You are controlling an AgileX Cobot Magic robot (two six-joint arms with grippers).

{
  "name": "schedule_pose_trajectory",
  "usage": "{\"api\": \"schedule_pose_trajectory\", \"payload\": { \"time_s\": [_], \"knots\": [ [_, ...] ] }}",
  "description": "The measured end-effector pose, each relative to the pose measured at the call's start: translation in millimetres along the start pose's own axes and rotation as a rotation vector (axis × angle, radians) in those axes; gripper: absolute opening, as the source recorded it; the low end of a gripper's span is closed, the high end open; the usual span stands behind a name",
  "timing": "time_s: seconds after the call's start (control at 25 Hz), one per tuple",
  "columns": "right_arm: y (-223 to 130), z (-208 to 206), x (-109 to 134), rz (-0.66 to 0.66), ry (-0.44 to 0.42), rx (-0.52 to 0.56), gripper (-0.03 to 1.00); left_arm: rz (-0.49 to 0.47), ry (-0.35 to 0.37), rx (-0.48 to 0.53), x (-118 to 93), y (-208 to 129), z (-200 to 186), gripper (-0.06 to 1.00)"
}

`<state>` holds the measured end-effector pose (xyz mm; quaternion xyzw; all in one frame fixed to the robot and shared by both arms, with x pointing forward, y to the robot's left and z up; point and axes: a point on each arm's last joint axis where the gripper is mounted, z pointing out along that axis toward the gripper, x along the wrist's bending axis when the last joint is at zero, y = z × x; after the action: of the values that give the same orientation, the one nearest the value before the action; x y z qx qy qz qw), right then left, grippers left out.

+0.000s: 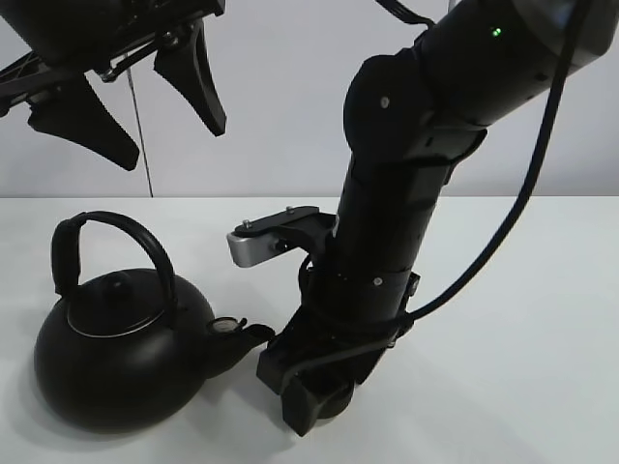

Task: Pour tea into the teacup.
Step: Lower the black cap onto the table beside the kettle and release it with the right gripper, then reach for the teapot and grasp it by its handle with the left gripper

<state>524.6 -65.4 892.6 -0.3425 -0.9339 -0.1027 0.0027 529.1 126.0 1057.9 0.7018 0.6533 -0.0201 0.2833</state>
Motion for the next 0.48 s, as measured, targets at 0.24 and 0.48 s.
{"api": "schedule_pose_trajectory", "payload": {
  "time_s": [0.24, 0.48],
  "knots": [
    [0, -19, 1, 0.03, 0.011, -0.019, 0.52, 0.0, 0.0, 0.0, 0, 0, 0, 0.53],
    [-7, -43, -24, 0.181, 0.04, -0.045, 0.52, 0.0, 0.0, 0.0, 0, 0, 0, 0.53]
  ]
}}
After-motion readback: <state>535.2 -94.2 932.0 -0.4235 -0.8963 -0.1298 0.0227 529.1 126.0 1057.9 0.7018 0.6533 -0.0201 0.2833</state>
